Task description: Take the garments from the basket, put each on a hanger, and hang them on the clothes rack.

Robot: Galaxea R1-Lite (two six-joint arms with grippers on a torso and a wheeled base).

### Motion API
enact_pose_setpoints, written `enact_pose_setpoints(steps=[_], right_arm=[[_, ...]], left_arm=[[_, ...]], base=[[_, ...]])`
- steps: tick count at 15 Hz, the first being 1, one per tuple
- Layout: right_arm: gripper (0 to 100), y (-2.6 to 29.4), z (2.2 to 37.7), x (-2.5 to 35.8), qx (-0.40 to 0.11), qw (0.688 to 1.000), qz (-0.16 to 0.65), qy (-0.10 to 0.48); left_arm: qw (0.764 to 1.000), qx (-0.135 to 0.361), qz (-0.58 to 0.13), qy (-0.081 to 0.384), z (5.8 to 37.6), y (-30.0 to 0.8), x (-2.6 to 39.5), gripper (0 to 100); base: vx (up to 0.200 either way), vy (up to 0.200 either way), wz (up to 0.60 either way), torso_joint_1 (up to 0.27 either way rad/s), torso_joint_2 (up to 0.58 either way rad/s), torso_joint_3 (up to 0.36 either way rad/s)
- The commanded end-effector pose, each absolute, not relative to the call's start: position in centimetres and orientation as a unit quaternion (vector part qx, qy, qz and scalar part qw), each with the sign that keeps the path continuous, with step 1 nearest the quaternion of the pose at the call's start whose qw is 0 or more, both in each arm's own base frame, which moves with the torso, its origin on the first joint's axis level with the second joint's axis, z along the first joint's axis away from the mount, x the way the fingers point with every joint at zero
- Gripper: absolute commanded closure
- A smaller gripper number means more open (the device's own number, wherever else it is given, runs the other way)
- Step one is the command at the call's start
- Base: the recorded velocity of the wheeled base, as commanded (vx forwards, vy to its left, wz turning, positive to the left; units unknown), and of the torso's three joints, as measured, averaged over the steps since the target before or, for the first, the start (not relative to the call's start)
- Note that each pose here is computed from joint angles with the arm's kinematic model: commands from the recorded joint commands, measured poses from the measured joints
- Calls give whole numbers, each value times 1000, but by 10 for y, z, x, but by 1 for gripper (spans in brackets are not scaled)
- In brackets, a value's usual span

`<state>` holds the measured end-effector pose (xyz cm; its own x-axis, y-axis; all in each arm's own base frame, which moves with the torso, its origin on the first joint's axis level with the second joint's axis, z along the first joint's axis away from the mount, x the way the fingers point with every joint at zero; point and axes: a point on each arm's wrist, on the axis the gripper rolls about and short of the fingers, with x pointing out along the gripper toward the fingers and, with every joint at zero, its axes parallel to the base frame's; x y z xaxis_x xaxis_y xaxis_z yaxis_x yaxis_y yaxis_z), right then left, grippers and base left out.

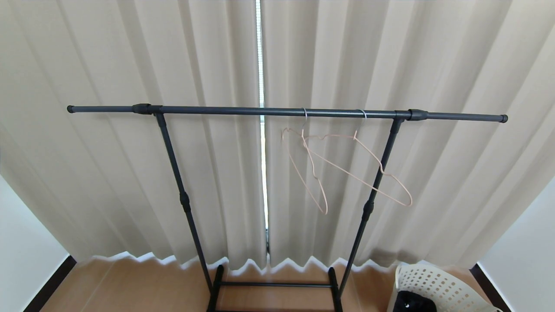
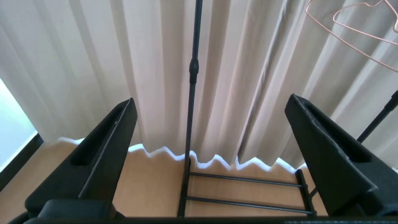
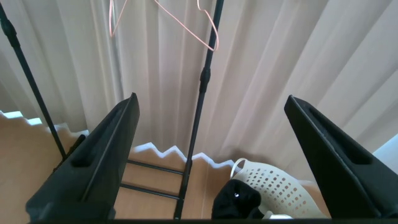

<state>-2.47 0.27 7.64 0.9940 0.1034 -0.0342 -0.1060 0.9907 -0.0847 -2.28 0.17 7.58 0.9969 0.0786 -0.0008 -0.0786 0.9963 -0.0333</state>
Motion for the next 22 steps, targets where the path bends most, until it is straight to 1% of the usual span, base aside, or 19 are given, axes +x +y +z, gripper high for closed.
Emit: enact_pose_setpoints(steps=[1,10,22], right_arm=[[0,3,76,-25,-43,997,54,16],[0,3,76,-25,-31,998,53,17],[0,3,77,-25,-38,998,54,16]], left_arm=[[999,-18,40,-1,76,2,-23,0],[999,-21,40,-1,76,2,-23,0],[999,-20,40,-1,76,2,-23,0]], base=[[0,0,0,0,0,0],[0,0,0,0,0,0],[0,0,0,0,0,0]])
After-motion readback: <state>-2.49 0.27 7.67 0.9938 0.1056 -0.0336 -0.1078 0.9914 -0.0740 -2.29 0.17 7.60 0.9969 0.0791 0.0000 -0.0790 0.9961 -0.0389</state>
